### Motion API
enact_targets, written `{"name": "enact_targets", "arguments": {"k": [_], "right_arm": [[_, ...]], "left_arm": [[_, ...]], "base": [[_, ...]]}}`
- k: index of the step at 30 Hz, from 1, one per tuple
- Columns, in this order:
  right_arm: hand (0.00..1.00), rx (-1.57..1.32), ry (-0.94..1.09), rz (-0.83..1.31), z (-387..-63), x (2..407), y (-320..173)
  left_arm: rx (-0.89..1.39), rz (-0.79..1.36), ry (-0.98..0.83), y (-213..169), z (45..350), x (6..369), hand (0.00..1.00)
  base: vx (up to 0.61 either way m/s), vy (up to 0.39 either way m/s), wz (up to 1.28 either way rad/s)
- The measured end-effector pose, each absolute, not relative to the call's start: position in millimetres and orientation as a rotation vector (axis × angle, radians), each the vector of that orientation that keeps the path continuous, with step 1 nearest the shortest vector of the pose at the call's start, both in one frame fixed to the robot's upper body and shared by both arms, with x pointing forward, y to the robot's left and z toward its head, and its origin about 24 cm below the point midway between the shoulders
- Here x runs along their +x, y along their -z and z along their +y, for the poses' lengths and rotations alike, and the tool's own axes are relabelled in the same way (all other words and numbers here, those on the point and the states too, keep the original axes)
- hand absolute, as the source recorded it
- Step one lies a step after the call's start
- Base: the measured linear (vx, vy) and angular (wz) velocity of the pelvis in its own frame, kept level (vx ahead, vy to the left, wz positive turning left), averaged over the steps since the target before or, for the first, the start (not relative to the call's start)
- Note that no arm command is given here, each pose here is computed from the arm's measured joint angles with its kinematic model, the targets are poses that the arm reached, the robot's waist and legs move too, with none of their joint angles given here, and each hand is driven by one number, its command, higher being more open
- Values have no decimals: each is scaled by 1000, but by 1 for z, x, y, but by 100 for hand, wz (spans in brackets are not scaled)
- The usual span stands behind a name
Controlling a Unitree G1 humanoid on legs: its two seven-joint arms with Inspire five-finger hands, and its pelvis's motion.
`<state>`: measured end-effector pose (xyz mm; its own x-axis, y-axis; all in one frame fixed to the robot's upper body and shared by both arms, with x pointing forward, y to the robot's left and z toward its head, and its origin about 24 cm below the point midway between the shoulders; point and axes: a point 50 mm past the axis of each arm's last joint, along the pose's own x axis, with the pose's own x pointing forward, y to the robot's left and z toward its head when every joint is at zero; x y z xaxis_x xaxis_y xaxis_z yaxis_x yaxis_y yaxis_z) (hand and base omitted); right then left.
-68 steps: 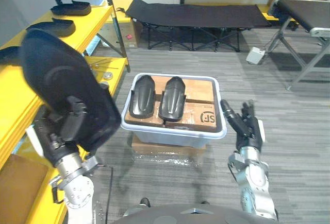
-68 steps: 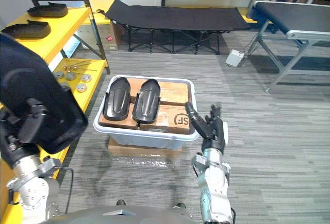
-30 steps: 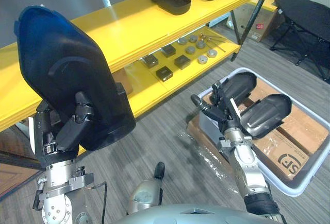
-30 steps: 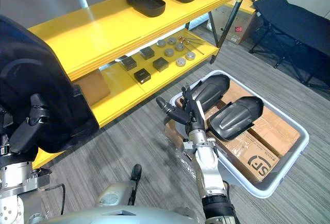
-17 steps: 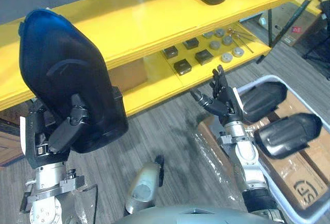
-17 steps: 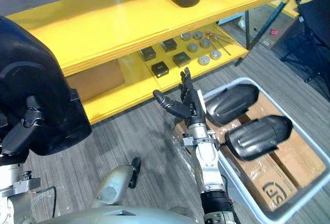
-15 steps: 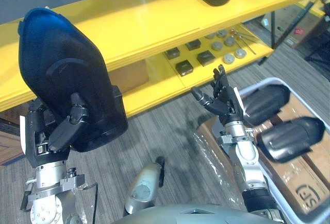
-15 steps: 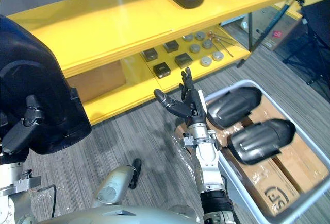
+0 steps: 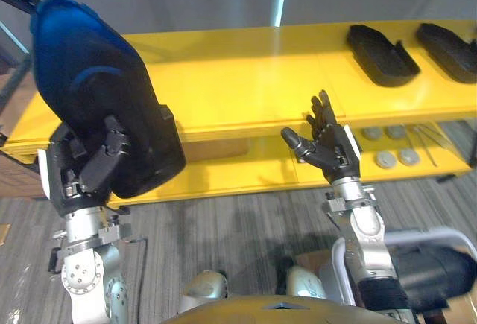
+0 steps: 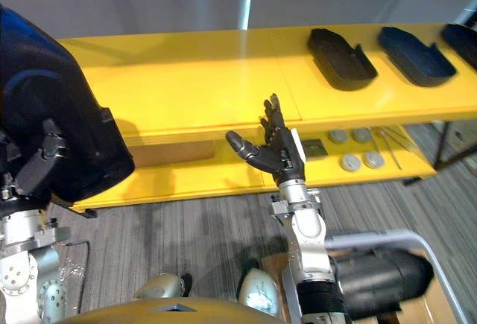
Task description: Walk over and take three plastic housings, then place them on the shelf
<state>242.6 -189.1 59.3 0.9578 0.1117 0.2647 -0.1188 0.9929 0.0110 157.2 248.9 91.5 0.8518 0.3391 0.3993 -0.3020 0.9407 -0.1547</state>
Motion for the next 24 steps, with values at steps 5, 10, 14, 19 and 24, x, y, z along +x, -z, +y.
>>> {"name": "enact_targets", "arguments": {"k": [5, 10, 14, 19, 24], "right_arm": [[100, 55, -74, -248, -204, 240, -56], [100, 78, -32, -291, -206, 238, -60], [100, 83, 7, -285, -207, 236, -57], [100, 143, -20, -314, -185, 232, -61], [100, 85, -20, -355, -179, 220, -71]], "left_arm": [[-99, -435, -309, -90, 244, 159, 0], [-68, -430, -239, -91, 235, 163, 0], [-73, -430, -220, -91, 232, 165, 0], [-73, -393, -201, -92, 234, 174, 0], [-219, -312, -128, -83, 219, 183, 0]], "base": [[265, -129, 14], [115, 104, -20], [122, 429, -52], [114, 221, -50], [27, 20, -38]]}}
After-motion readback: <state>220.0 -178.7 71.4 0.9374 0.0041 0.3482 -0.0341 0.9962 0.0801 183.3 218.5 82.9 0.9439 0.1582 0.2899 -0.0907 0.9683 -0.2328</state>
